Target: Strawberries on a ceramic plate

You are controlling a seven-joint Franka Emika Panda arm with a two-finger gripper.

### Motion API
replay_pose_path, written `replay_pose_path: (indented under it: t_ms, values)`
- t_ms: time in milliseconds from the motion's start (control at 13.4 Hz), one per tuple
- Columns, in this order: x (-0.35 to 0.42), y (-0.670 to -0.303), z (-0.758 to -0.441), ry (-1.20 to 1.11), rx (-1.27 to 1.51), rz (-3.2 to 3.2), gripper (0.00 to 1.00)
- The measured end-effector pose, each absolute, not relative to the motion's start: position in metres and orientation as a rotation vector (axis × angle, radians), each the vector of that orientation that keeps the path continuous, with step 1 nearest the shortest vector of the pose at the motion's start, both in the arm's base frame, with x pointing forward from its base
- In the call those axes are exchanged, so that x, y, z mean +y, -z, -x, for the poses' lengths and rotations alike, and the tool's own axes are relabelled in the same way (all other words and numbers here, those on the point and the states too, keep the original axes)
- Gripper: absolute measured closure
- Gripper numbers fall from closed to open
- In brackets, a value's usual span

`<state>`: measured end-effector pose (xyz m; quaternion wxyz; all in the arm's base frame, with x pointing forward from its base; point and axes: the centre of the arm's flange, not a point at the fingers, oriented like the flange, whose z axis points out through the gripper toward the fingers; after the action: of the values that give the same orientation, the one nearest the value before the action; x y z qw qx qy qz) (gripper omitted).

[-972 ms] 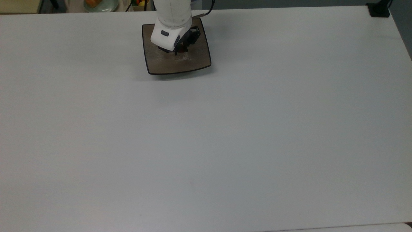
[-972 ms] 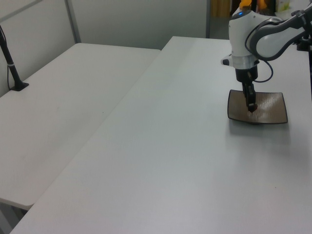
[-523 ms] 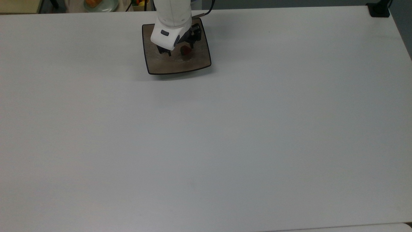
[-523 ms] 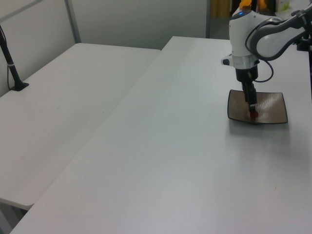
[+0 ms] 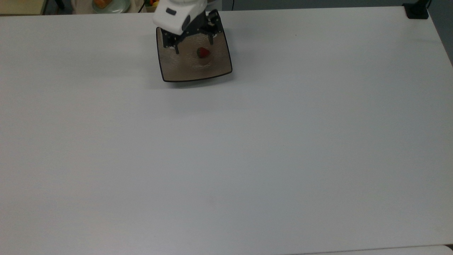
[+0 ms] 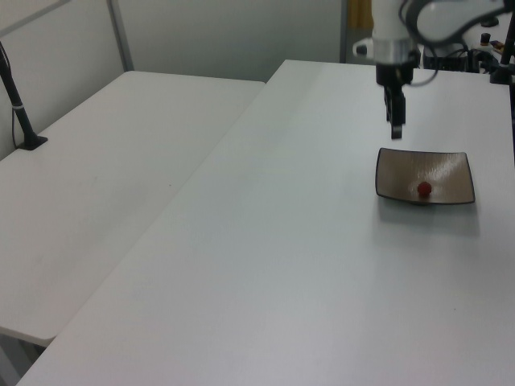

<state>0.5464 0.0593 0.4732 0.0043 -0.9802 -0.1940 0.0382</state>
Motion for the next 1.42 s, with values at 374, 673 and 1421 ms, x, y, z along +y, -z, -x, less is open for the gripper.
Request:
replay_pose_path:
  t_ms: [374, 673, 1421]
  values:
    - [0.044, -0.567, -0.556, -0.037, -0.326, 3.122, 0.00]
    - [0.043, -0.615, -0.552, -0.005, -0.167, 3.134, 0.00]
    - [0.099, -0.625, -0.555, 0.117, -0.381, 3.094, 0.00]
